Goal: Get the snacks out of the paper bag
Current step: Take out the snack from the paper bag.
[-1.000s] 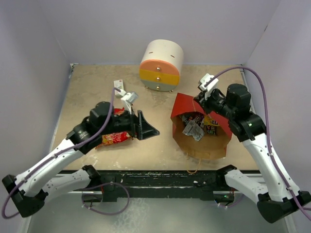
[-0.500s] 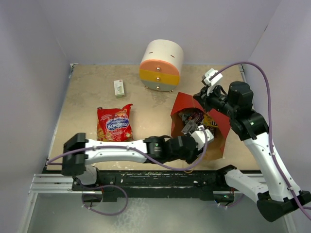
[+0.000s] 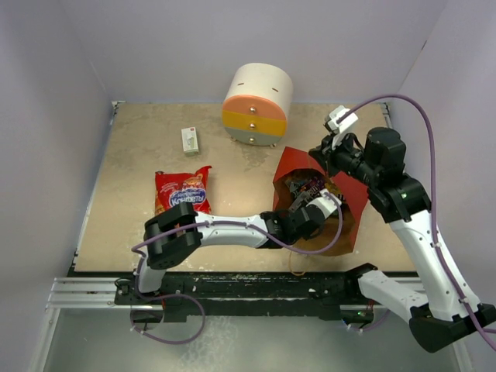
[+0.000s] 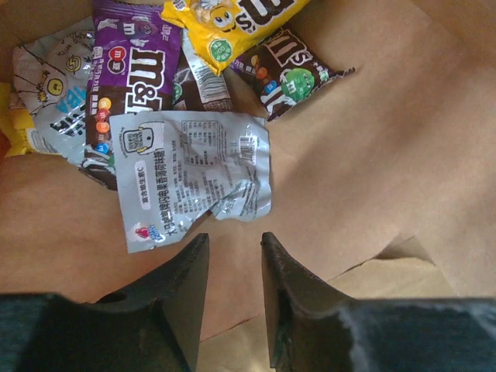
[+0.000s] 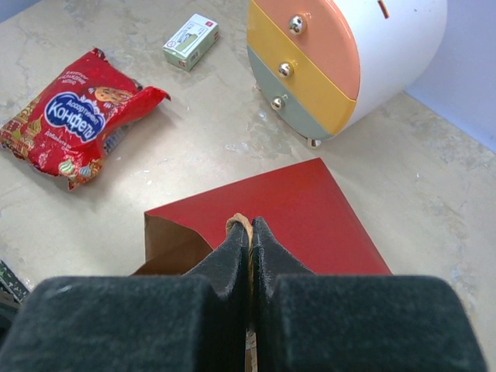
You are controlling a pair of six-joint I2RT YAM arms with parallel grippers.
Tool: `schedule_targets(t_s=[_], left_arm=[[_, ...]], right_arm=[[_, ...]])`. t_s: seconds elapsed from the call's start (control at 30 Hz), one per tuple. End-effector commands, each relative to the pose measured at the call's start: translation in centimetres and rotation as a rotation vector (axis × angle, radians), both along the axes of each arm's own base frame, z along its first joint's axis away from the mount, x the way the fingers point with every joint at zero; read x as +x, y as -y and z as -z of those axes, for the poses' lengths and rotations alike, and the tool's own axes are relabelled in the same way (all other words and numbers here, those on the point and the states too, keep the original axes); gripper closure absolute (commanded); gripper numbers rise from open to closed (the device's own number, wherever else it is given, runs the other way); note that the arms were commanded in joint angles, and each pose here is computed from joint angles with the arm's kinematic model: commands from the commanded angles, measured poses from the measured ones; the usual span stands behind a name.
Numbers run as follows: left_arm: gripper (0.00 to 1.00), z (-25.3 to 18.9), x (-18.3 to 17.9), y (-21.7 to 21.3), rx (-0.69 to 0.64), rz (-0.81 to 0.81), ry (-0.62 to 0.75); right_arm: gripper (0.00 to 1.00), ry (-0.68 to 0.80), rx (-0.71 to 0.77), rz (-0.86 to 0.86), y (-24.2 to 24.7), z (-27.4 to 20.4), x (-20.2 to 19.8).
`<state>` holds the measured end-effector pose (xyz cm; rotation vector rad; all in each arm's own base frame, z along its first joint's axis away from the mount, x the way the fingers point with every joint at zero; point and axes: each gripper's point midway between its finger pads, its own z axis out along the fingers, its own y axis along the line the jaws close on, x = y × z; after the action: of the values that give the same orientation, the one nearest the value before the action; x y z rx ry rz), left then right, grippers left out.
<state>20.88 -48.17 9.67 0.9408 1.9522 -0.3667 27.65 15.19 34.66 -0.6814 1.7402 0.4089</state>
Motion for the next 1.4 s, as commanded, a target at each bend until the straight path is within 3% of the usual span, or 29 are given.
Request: schedule_targets(t_s=[0.0, 0.07, 0.17, 0.47, 0.63, 0.97, 1.37], left_arm=[[0.59, -2.3, 1.1, 2.4, -0.142, -0.039, 0.068], [0.54, -1.9, 1.5, 2.6, -0.151, -0.042, 0.066], [0.25, -1.3, 2.7, 2.6, -0.158, -0.068, 0.054], [0.00, 2.4, 5.0, 1.8, -0.035, -0.115, 0.109], [0.00, 3.7, 6.2, 1.4, -0.007, -0.114, 0.099], [0.42, 4.4, 5.4, 1.6, -0.012, -0.066, 0.026], [0.56, -1.9, 4.0, 0.8, -0.118, -0.023, 0.028]], right_arm=[[1.00, 0.064, 0.016, -0.004, -0.1, -2.7, 0.2], [1.00, 0.070, 0.022, -0.006, -0.2, -3.0, 0.2], [1.00, 0.085, 0.025, -0.002, -0.2, -3.3, 0.5], [1.00, 0.073, 0.020, -0.001, -0.3, -3.1, 0.8], [1.00, 0.070, 0.012, 0.006, -0.1, -3.1, 0.7], [1.00, 0.090, 0.012, 0.025, 0.3, -3.7, 0.8], [1.00, 0.098, 0.003, 0.044, 0.6, -3.6, 1.0]])
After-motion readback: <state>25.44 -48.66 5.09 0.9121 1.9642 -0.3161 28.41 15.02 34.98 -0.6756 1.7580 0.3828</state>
